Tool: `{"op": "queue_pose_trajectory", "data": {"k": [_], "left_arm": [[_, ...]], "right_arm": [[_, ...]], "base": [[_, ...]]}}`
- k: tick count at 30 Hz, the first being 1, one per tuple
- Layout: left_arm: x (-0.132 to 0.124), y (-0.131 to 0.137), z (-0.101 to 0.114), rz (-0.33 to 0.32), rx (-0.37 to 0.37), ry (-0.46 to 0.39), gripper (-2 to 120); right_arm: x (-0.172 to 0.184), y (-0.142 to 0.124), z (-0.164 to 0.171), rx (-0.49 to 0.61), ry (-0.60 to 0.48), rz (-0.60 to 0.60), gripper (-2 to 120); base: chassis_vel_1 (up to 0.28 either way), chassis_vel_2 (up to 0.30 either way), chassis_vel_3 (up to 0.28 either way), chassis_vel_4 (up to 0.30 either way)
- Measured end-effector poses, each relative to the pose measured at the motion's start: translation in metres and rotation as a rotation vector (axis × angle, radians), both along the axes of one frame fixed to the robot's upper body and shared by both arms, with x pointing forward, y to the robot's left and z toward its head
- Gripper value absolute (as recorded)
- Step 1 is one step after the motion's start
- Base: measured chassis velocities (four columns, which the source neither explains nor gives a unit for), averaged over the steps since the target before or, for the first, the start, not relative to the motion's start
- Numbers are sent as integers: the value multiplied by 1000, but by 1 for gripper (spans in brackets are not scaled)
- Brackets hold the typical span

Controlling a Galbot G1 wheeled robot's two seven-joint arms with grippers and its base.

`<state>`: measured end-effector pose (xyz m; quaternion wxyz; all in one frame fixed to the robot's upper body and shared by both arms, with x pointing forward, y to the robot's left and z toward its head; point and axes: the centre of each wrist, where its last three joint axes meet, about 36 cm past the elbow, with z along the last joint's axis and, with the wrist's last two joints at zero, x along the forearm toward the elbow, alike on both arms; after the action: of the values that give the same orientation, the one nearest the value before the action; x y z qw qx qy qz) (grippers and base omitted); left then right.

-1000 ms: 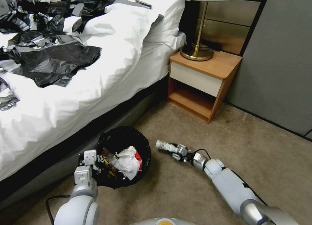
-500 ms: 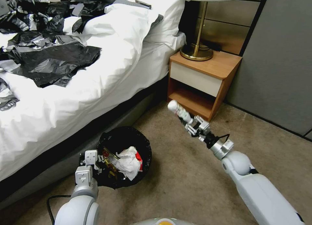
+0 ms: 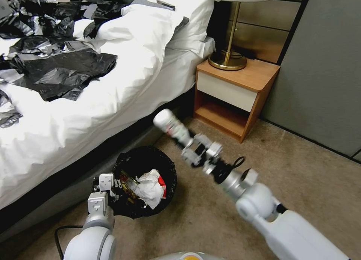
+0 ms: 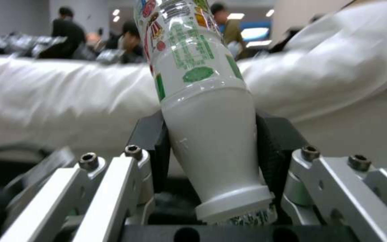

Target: Pick up the trash bin, then pick up the garbage from the floor and place it into the trash bin.

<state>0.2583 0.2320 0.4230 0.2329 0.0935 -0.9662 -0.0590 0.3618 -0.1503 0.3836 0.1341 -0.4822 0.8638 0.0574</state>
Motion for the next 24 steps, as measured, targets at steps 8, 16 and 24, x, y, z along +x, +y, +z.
{"op": "queue_pose_trajectory", "data": {"k": [8, 16, 24], "left_arm": [[-3, -2, 3, -3, 1, -3, 1], [-3, -2, 5, -2, 1, -6, 1], [-2, -2, 6, -1, 1, -11, 1]], "right_arm": [[-4, 24, -54, -126, 69, 70, 37], [-2, 24, -82, -198, 97, 67, 44], [-3, 22, -83, -210, 96, 62, 69]], "base": [[0, 0, 0, 0], [0, 0, 0, 0], [0, 0, 0, 0]]}}
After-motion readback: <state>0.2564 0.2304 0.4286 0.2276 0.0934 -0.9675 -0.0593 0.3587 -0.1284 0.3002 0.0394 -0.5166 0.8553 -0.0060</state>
